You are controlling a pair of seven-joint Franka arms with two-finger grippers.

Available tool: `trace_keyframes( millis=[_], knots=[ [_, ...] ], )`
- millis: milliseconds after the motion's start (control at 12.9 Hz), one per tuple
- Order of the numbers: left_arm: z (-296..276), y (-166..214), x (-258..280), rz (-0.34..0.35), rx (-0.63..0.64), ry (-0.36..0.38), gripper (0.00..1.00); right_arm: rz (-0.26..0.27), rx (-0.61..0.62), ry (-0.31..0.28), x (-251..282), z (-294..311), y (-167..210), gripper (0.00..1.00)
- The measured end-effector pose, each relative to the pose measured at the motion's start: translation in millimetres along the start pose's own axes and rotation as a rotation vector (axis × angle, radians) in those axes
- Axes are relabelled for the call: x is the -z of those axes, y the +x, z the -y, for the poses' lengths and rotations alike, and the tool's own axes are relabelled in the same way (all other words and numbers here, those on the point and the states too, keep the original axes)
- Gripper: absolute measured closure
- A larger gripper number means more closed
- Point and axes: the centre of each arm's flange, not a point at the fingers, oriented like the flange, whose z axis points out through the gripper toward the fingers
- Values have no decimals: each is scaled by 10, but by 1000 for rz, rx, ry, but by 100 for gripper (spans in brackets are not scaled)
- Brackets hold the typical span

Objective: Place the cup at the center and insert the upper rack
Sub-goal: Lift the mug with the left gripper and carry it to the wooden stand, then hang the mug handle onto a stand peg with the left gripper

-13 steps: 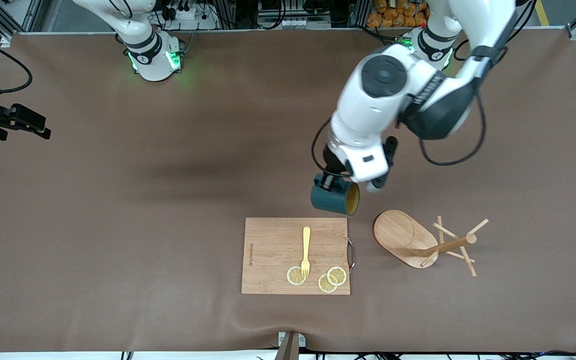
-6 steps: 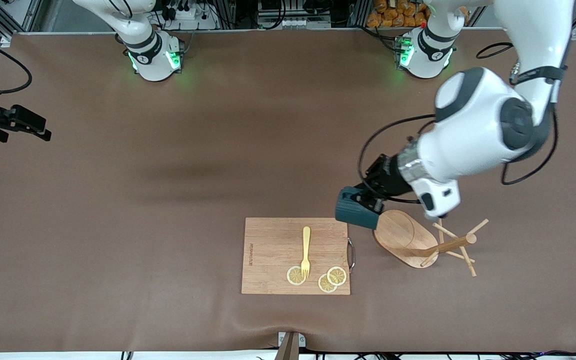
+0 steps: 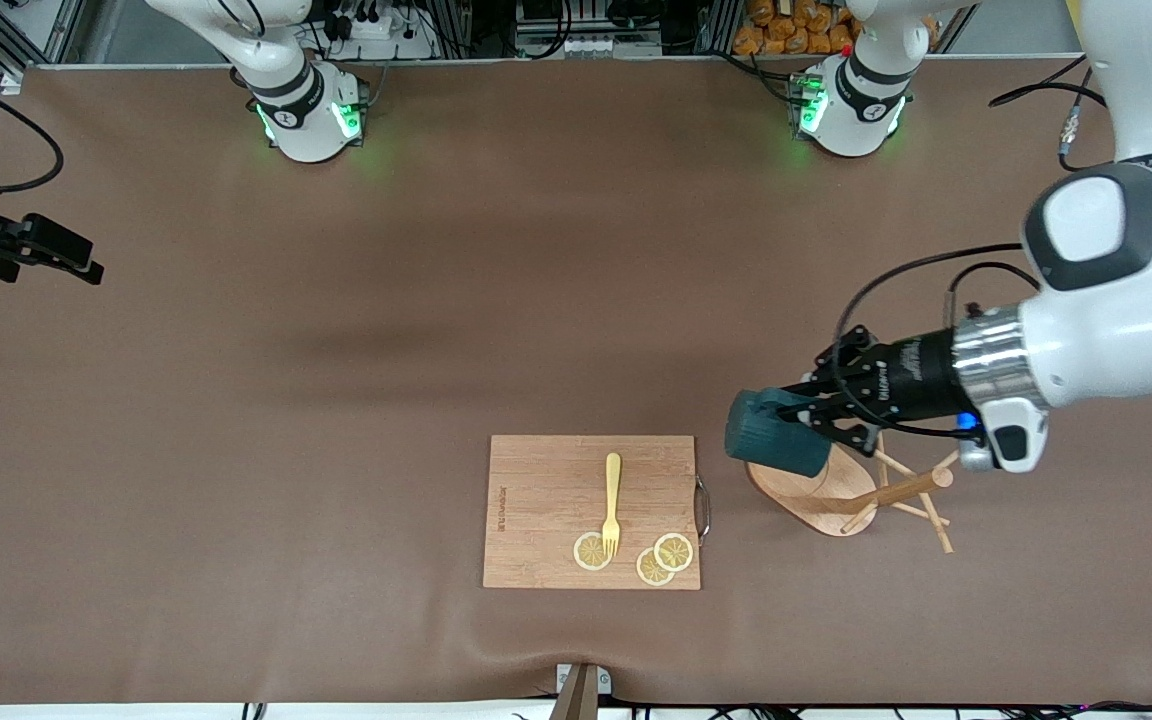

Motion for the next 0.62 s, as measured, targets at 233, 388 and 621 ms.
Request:
trace_keyframes(
  millis=[233, 388, 621],
  knots=[
    [9, 399, 107, 116, 14, 10, 80, 1, -5, 0, -2, 3, -1, 0],
    [35, 671, 145, 168, -1, 26, 80, 1, -5, 0, -3, 3, -1, 0],
    [97, 1148, 191, 260, -5, 42, 80, 2, -6, 0, -5, 3, -1, 0]
  ],
)
